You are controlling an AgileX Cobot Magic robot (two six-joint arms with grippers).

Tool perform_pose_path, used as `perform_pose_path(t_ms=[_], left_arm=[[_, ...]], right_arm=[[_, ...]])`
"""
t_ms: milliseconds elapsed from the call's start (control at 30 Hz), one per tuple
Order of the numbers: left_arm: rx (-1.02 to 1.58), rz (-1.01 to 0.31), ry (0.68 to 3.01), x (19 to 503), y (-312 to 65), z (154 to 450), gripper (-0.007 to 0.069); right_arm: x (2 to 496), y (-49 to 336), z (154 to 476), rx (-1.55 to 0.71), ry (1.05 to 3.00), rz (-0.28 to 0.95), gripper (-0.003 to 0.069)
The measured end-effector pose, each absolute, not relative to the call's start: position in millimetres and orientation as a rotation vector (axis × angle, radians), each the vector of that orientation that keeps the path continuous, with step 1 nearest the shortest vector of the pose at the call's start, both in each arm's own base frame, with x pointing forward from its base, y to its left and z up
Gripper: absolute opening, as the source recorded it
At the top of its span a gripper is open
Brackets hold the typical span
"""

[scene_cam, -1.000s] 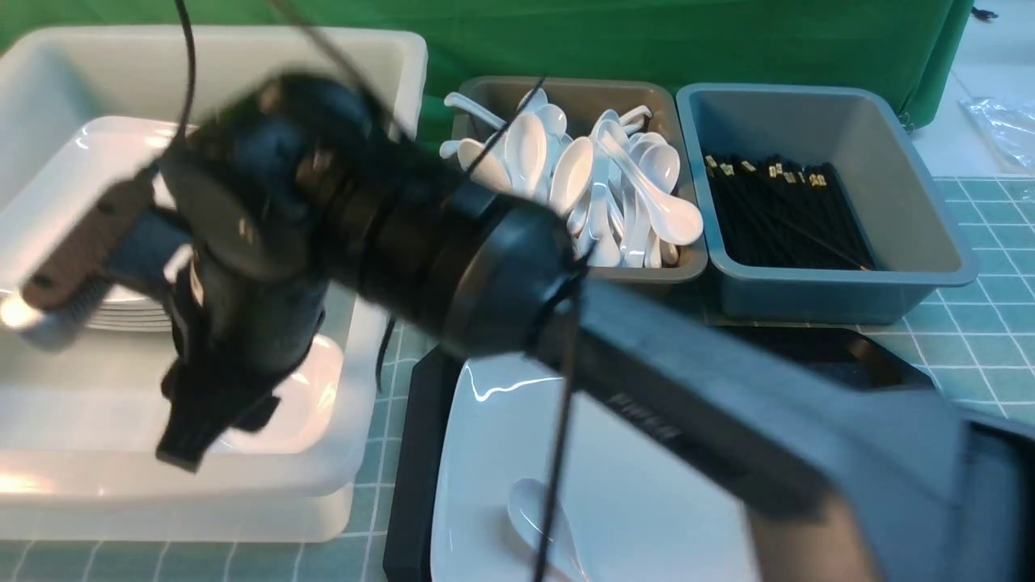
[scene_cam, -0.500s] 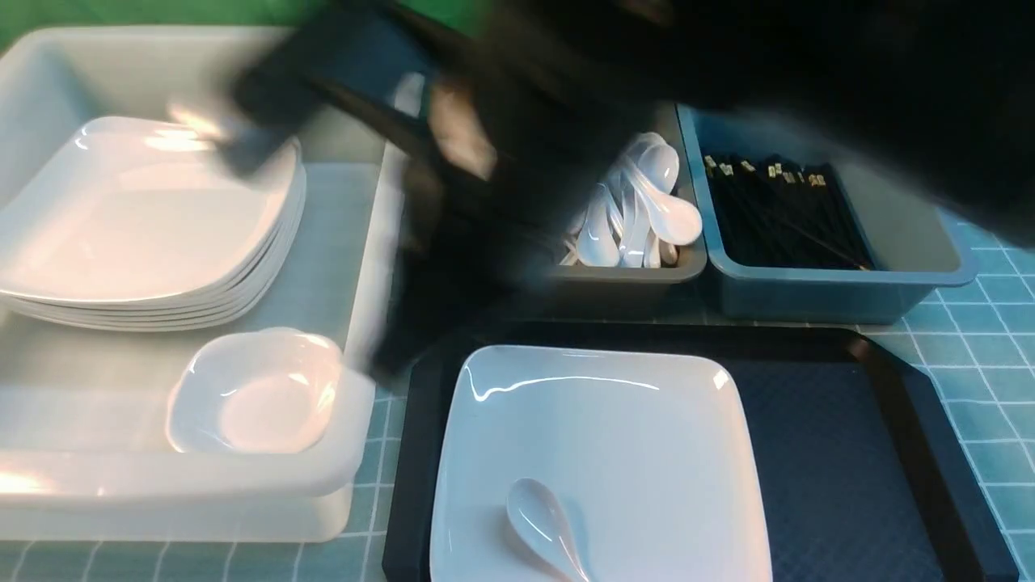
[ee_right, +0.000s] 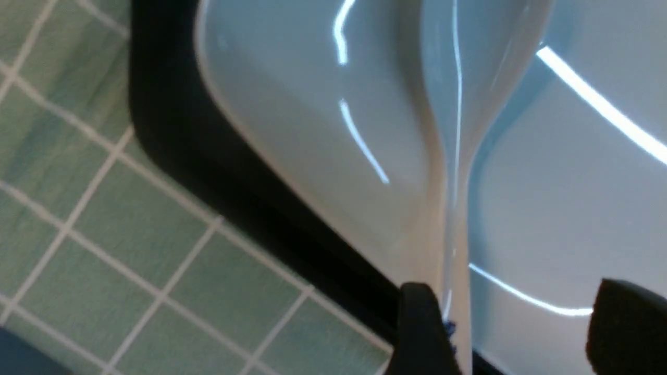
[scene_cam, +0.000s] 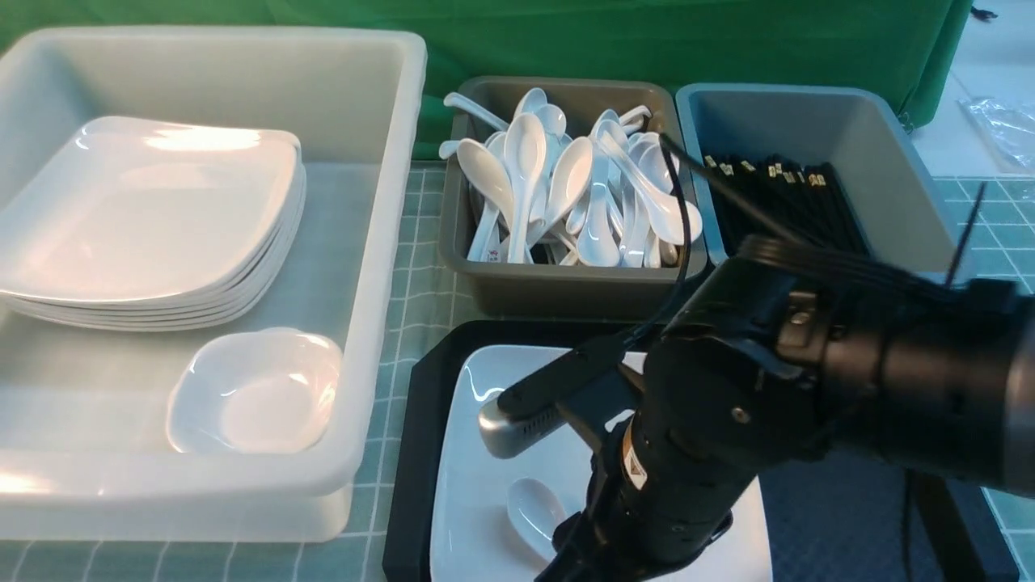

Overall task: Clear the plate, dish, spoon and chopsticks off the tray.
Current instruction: Use the right arm to grab a soup spoon from the plate

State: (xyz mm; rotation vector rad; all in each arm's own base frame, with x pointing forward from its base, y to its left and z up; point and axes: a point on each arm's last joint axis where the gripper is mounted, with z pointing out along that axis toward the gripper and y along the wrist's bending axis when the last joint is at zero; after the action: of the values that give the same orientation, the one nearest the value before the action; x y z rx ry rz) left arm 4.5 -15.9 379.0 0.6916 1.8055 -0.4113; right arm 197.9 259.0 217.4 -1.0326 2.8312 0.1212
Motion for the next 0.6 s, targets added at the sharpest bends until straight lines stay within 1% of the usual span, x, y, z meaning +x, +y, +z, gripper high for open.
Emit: perform_pose_path(t_ms=[67,200,300,467,600], left_arm=[[0.694,-0.42,1.806,4.1,-16.4,379.0,0.0013],[0.704,-0.431,1.821,3.0,-16.9,377.6,0.0013],[0.71,-0.428,1.829,2.7,-16.8,376.8,0.0013],[0.717,-0.423,1.825,2.7,-16.8,376.8,0.0013],[0.723,-0.419,1.822,2.7,-16.8,376.8,0.0013]], right_arm=[[202.3,257.9,211.6,-1.02,2.847,0.11,0.0451],[215.6,254.8,187.7,-1.008,2.91,0.056,0.0451],[215.4,256.1,180.8,-1.022,2.933,0.069,0.0451],[215.8,256.6,183.1,-1.031,2.932,0.084,0.0451],[214.1,257.3,189.4,-1.005,2.933,0.136,0.0451]])
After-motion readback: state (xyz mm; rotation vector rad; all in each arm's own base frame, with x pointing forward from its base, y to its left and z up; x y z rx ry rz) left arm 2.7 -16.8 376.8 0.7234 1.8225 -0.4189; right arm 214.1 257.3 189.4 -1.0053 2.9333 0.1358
